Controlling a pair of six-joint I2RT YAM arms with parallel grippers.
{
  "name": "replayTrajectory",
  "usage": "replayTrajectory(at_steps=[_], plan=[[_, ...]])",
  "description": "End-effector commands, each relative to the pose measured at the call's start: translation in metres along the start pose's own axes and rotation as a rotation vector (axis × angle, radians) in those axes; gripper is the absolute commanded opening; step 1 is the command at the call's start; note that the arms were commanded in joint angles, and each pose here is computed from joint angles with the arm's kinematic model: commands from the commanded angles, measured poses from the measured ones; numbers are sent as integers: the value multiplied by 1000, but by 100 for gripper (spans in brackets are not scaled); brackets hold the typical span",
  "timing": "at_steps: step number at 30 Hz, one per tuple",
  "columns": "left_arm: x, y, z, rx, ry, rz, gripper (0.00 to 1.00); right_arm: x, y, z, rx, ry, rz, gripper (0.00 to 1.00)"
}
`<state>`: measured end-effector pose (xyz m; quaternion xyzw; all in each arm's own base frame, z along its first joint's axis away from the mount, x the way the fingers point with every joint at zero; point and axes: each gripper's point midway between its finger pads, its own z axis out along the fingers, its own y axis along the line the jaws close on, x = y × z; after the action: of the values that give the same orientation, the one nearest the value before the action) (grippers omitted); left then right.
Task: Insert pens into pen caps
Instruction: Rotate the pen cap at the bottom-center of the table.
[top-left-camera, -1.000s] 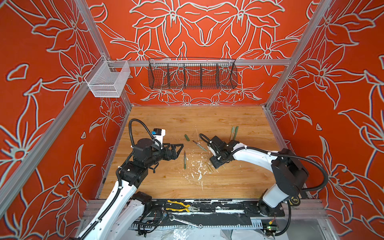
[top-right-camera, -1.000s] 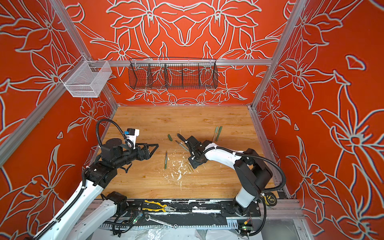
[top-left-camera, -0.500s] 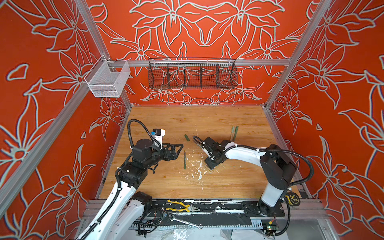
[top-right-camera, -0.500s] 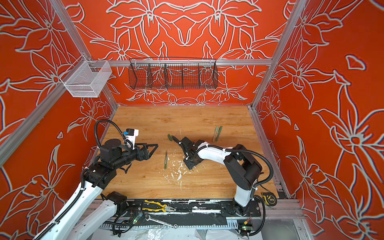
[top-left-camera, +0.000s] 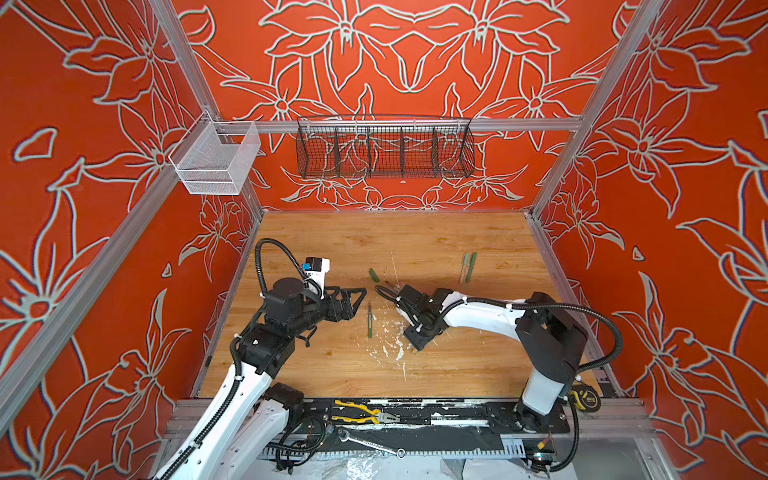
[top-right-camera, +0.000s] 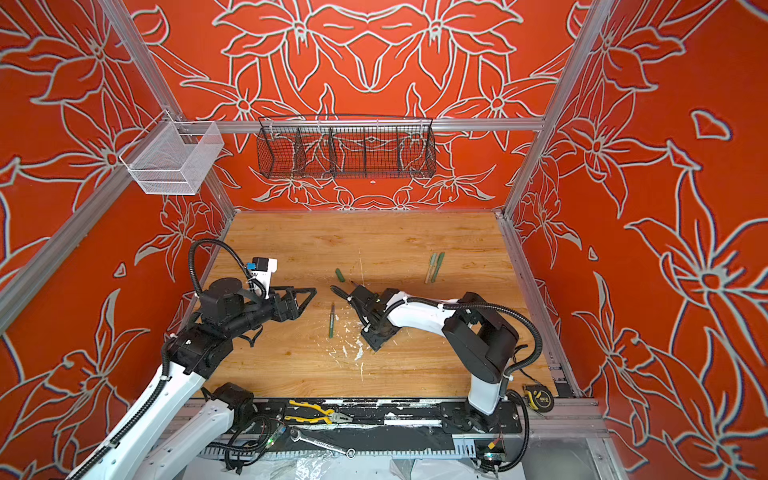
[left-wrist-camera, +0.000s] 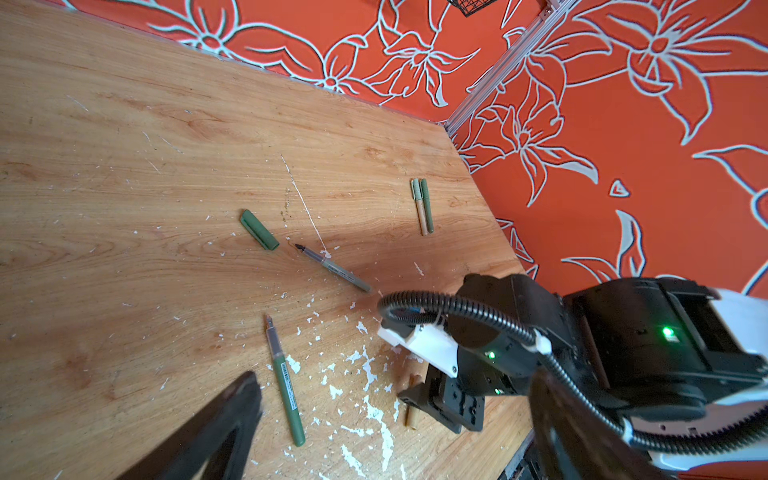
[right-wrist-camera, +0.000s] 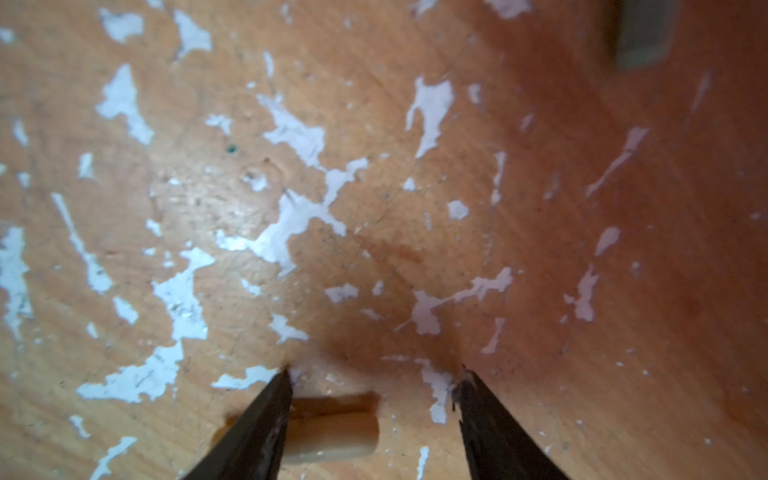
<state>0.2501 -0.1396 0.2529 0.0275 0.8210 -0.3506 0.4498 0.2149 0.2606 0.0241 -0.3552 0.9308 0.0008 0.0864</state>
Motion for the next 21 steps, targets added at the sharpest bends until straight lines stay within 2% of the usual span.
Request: replayTrajectory(at_steps=[1,6,9,18,21], plan=[[-8,-5,-1,19,-24,15,97,20,-6,-7,68,38,-29,66],[-4,-4,4,24,1,-4,97,12,-9,-28,64,-37,30,67],[-3,-4,4,28,4,-6,97,11,-9,-34,46,-40,89,68],[-5,-6,4,38,-6,-1,97,14,13,-27,-70,-28,280,68],[-6,-7,3,41,-12,3,97,17,12,-22,-44,-19,363,68]])
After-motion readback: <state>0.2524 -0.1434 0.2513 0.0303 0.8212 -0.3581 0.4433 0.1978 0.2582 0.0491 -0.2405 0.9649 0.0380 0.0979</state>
